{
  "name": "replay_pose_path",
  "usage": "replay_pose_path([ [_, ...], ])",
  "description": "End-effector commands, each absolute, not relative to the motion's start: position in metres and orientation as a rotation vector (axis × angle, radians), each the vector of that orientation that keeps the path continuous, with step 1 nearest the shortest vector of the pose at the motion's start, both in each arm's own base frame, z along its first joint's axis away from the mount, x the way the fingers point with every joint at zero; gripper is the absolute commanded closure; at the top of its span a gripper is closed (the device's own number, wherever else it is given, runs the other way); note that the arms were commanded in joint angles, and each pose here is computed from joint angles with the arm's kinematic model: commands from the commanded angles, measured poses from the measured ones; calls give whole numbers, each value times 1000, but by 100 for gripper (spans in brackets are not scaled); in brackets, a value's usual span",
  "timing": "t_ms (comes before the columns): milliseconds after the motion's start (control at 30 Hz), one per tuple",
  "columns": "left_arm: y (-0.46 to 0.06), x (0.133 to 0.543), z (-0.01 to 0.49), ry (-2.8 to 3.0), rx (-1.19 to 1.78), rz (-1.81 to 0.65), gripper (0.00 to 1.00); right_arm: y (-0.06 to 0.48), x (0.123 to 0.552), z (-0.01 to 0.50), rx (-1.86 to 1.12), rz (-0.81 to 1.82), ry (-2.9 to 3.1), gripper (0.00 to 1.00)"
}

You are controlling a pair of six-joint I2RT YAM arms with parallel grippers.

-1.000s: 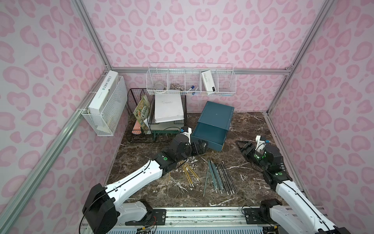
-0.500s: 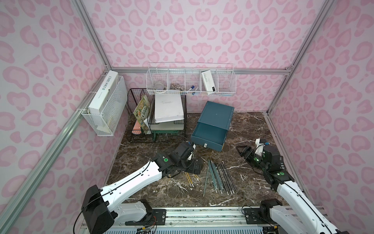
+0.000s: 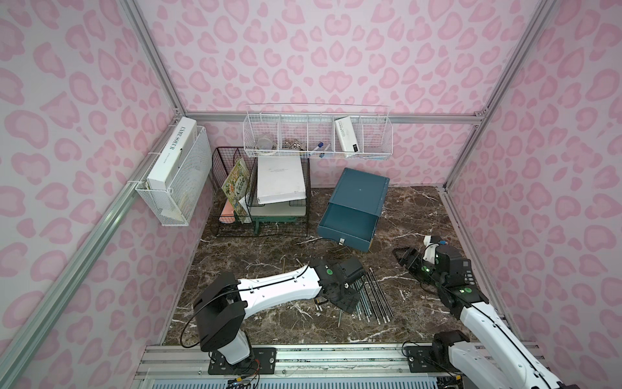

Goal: Please place the pencils in the drawer according to their color
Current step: Pick up the pencil from the center of the board.

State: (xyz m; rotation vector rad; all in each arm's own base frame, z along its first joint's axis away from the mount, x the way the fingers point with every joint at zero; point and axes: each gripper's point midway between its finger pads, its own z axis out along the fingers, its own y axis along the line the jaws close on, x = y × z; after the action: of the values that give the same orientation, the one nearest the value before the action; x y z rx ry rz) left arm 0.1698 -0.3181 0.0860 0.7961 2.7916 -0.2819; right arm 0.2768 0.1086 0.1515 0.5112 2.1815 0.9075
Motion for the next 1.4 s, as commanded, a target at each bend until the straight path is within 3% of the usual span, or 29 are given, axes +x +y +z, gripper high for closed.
replay_pose_path([
  [0, -317, 169, 81, 2815, 832, -227, 14, 108, 279, 155, 483, 890, 2178, 19],
  [267, -328, 173, 71, 2866, 832, -169, 26, 108, 281, 162, 469, 885, 2166, 19],
  [533, -323, 170, 61, 2899, 753, -164, 28, 111, 284, 167, 442, 892, 2175, 19],
  [1367, -333, 169, 32, 2934, 765, -184, 49, 108, 283, 171, 476, 894, 2150, 20],
])
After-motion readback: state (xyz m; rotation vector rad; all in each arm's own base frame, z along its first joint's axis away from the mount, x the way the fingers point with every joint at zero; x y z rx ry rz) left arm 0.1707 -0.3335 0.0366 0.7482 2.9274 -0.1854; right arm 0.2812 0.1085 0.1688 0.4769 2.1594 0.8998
